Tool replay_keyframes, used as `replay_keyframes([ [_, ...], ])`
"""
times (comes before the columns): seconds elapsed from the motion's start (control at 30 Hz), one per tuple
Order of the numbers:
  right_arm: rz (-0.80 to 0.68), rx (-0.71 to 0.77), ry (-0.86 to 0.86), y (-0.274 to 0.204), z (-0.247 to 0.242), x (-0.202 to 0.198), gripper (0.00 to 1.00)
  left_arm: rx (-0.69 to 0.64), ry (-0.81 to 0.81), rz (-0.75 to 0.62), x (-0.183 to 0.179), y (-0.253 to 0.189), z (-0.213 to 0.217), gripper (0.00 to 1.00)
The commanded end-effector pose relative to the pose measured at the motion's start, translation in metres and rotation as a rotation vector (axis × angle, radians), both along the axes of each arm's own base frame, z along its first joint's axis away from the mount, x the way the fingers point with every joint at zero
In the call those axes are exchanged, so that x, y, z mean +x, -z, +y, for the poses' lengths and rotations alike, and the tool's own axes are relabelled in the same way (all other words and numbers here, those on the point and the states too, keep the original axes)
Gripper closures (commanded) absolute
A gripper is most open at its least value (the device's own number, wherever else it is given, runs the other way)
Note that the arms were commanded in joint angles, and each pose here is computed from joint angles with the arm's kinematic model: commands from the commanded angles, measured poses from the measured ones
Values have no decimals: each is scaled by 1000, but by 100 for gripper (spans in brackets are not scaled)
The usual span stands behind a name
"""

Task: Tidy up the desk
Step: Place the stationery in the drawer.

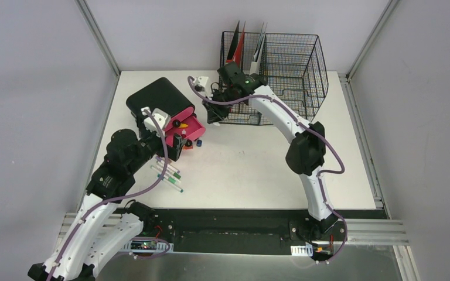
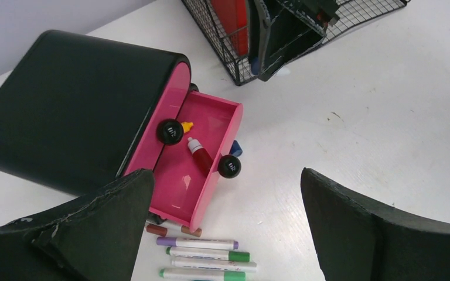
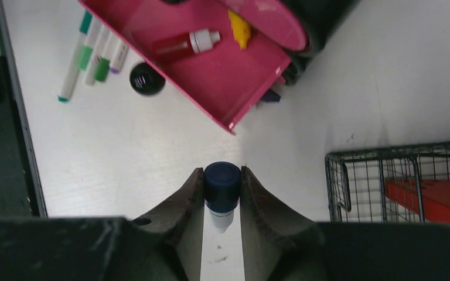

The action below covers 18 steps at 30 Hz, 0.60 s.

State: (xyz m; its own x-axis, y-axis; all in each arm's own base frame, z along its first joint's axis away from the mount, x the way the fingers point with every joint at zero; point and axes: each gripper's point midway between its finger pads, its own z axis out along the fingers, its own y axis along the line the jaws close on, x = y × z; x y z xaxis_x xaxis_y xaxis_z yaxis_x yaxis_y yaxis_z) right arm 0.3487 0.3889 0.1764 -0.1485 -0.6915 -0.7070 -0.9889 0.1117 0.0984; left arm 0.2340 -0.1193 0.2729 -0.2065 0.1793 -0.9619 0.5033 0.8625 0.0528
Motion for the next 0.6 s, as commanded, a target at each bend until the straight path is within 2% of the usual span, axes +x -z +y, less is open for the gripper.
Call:
replay_keyframes([
  [0.0, 6, 220, 91, -61, 52, 4, 100, -30, -70, -83, 5, -18, 12, 1],
  [0.23, -167, 223, 52, -58, 100, 5, 100, -37, -87, -111, 2, -23, 17, 1],
  [0.5, -293, 188, 50, -47, 113, 17, 100, -40, -88, -116, 2, -25, 18, 1],
  [0.57, -296, 177, 44, -41, 114, 17, 95, -40, -89, -117, 2, -25, 18, 1],
])
